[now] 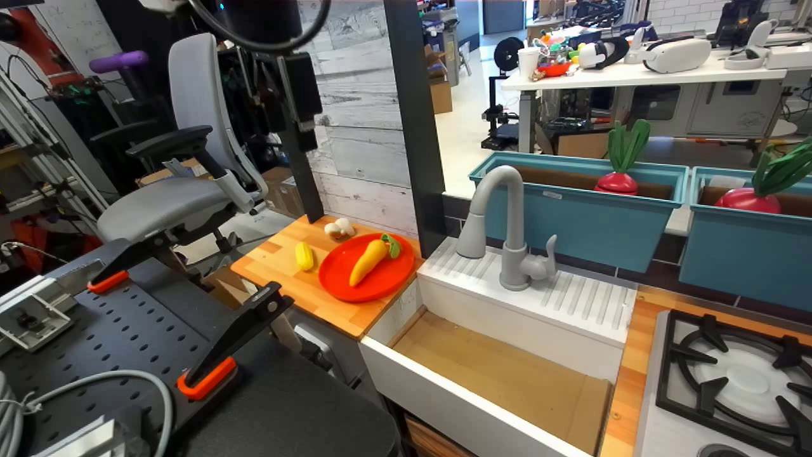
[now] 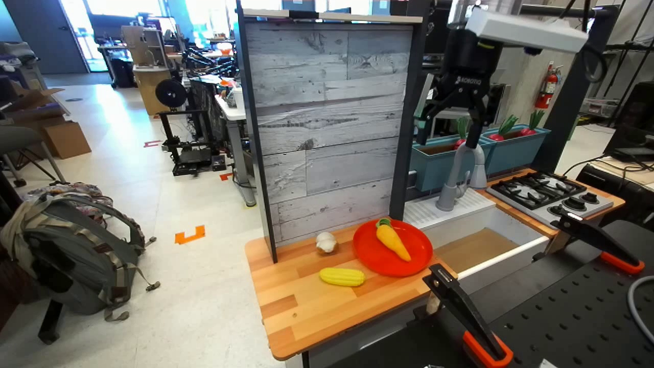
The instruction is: Remove the carrot plushie from the orange plate
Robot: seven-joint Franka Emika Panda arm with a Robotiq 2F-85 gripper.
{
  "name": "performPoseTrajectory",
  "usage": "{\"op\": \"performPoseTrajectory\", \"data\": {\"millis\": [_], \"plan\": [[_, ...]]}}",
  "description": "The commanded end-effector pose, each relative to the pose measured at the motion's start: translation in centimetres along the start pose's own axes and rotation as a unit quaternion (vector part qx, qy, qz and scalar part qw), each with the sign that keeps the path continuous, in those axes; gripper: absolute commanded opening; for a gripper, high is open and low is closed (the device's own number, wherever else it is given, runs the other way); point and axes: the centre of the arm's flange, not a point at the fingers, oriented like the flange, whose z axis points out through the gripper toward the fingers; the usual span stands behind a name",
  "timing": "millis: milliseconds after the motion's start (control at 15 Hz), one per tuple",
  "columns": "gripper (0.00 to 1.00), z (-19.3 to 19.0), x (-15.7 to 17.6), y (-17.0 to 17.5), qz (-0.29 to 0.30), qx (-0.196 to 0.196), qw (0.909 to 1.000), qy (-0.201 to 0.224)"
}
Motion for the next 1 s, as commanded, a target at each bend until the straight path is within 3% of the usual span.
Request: {"op": "performPoseTrajectory", "data": {"millis": [0,400,933], "plan": [[1.0,4.7,4.5,0.1,0.015,0.028,0.9995,-0.008],[1.0,13.0,6.9,0.7,0.035,0.003,0.9994,0.0],[1.0,21.7,8.8,1.1,0.052,-0.036,0.9975,-0.031]]}}
